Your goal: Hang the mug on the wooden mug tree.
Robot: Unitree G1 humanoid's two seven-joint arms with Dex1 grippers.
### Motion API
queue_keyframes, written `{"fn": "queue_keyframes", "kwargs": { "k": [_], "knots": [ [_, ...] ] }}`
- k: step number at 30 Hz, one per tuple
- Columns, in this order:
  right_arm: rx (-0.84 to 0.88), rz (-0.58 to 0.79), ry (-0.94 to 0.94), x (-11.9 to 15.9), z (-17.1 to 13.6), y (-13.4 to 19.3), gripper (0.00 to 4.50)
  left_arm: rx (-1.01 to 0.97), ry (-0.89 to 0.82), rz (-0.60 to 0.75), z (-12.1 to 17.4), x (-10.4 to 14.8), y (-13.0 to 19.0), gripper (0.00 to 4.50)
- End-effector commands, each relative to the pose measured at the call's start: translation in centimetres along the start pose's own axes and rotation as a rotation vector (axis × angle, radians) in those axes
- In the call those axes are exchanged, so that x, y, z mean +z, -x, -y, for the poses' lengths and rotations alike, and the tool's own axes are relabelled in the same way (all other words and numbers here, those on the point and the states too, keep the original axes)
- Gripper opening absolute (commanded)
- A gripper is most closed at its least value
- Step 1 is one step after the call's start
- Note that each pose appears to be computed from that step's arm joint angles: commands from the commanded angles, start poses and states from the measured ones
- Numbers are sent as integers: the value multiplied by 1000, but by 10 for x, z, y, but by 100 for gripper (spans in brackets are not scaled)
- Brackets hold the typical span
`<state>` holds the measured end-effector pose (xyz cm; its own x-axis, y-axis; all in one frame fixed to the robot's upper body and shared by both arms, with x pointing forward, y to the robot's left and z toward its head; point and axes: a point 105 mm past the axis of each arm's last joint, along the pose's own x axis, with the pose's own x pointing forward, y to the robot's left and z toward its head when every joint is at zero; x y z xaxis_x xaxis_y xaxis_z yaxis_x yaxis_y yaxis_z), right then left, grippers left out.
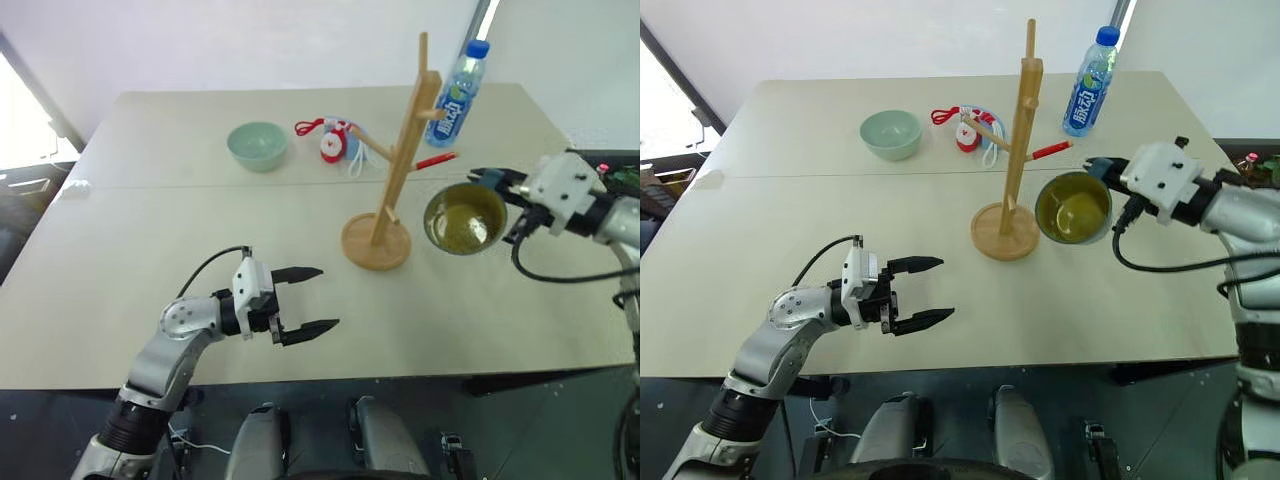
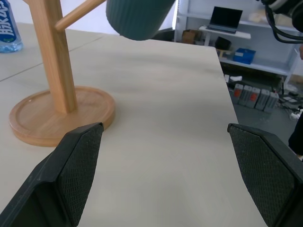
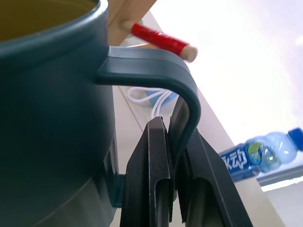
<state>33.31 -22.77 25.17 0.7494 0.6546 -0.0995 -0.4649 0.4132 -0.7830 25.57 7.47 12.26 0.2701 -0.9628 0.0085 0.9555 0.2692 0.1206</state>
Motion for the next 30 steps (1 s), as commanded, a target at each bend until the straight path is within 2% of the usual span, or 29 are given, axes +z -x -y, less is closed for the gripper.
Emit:
{"fn": "queue_keyframes", "kwargs": {
  "k": [1,9,30],
  "knots": [
    [18,6,42,3,14,-1,4,8,-22,45,-1,15,2,450],
    [33,70,29,6,30,-19,4,26,-7,133,-3,43,1,450],
    [139,77,63,9,32,-42,4,-26,-64,175,-8,68,-3,450]
  ]
}}
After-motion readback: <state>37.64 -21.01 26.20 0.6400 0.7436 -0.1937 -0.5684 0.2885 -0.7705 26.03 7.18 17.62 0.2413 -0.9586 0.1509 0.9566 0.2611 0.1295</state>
